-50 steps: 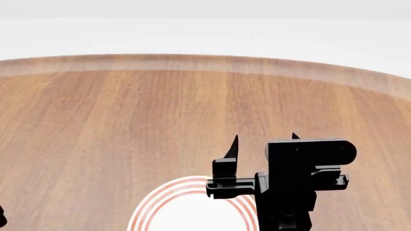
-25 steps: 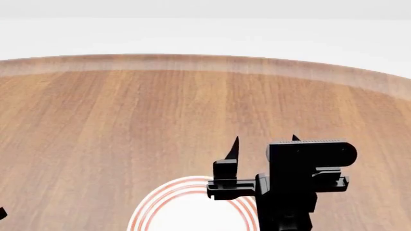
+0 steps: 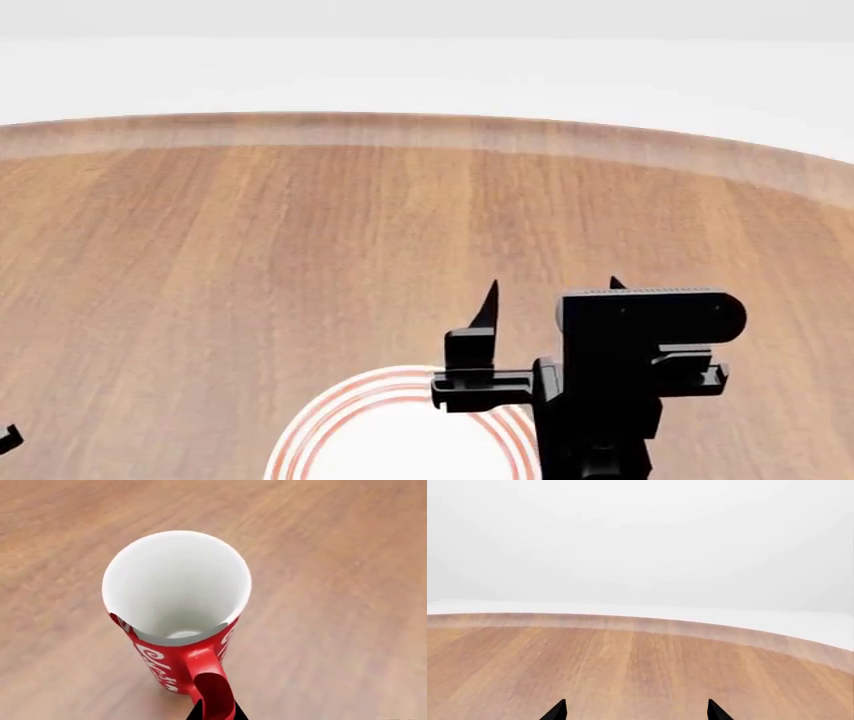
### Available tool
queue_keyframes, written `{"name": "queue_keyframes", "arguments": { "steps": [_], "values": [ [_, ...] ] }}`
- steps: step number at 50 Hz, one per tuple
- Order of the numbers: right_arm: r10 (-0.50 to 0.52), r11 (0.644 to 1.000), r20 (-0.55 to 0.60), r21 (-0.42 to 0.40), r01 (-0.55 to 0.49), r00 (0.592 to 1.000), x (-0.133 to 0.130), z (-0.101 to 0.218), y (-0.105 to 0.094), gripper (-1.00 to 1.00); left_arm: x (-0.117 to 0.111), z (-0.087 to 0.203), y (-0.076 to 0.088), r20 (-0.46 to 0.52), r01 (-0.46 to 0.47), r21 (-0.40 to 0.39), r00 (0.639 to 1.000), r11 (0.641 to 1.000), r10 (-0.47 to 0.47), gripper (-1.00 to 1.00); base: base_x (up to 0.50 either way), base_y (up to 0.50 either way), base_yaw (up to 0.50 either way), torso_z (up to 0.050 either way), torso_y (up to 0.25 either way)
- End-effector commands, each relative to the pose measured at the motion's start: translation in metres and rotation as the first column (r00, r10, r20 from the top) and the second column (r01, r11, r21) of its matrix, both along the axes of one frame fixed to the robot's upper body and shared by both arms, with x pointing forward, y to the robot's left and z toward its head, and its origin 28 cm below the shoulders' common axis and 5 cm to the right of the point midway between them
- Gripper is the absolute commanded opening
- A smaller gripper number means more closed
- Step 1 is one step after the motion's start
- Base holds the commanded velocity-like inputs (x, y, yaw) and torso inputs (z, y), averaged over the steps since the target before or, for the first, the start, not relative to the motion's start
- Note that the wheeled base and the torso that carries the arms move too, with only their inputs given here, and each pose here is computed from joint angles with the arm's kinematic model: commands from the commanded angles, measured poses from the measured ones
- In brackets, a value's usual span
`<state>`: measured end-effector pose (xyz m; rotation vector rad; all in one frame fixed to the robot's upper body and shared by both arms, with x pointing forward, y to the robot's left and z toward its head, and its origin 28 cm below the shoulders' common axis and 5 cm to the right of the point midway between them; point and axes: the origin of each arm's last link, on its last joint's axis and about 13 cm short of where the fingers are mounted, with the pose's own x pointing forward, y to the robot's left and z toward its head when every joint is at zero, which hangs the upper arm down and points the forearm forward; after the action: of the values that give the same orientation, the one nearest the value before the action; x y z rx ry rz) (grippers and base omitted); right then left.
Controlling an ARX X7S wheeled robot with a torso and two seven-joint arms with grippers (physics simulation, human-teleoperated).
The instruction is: Pick up the red mug and put it on the plate
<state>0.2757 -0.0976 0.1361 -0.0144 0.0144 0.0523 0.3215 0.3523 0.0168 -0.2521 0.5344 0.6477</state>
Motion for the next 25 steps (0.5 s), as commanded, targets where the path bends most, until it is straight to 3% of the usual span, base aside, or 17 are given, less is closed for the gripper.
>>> {"name": "queue_keyframes", "arguments": {
  "steps": [1, 10, 18, 19, 25],
  "values": [
    [-0.001, 1.0, 0.0, 0.001, 0.001, 1.0, 0.0, 0.0, 0.0, 1.0, 0.009, 0.018, -0.011, 0.04, 0.07, 0.037, 0.997, 0.997, -0.071, -1.0, 0.0, 0.0, 0.0, 0.0, 0.0],
    [-0.003, 1.0, -0.003, 0.002, 0.003, 1.0, 0.001, 0.0, 0.0, 1.0, 0.018, 0.042, -0.039, 0.075, 0.233, 0.091, 0.968, 0.968, -0.24, -1.0, 0.0, 0.0, 0.0, 0.0, 0.0],
    [-0.004, 1.0, -0.005, 0.003, 0.004, 1.0, 0.001, 0.0, 0.0, 1.0, 0.023, 0.047, -0.059, 0.067, 0.353, 0.104, 0.93, 0.93, -0.361, -1.0, 0.0, 0.0, 0.0, 0.0, 0.0],
    [-0.003, 1.0, -0.005, 0.003, 0.003, 1.0, 0.001, 0.0, 0.0, 1.0, 0.024, 0.049, -0.065, 0.092, 0.394, 0.061, 0.913, 0.917, -0.398, -1.0, 0.0, 0.0, 0.0, 0.0, 0.0],
    [-0.004, 1.0, -0.004, 0.003, 0.004, 1.0, 0.001, 0.002, 0.0, 1.0, 0.024, 0.056, -0.079, 0.088, 0.467, 0.101, 0.876, 0.879, -0.475, -1.0, 0.0, 0.0, 0.0, 0.0, 0.001]
  ]
}}
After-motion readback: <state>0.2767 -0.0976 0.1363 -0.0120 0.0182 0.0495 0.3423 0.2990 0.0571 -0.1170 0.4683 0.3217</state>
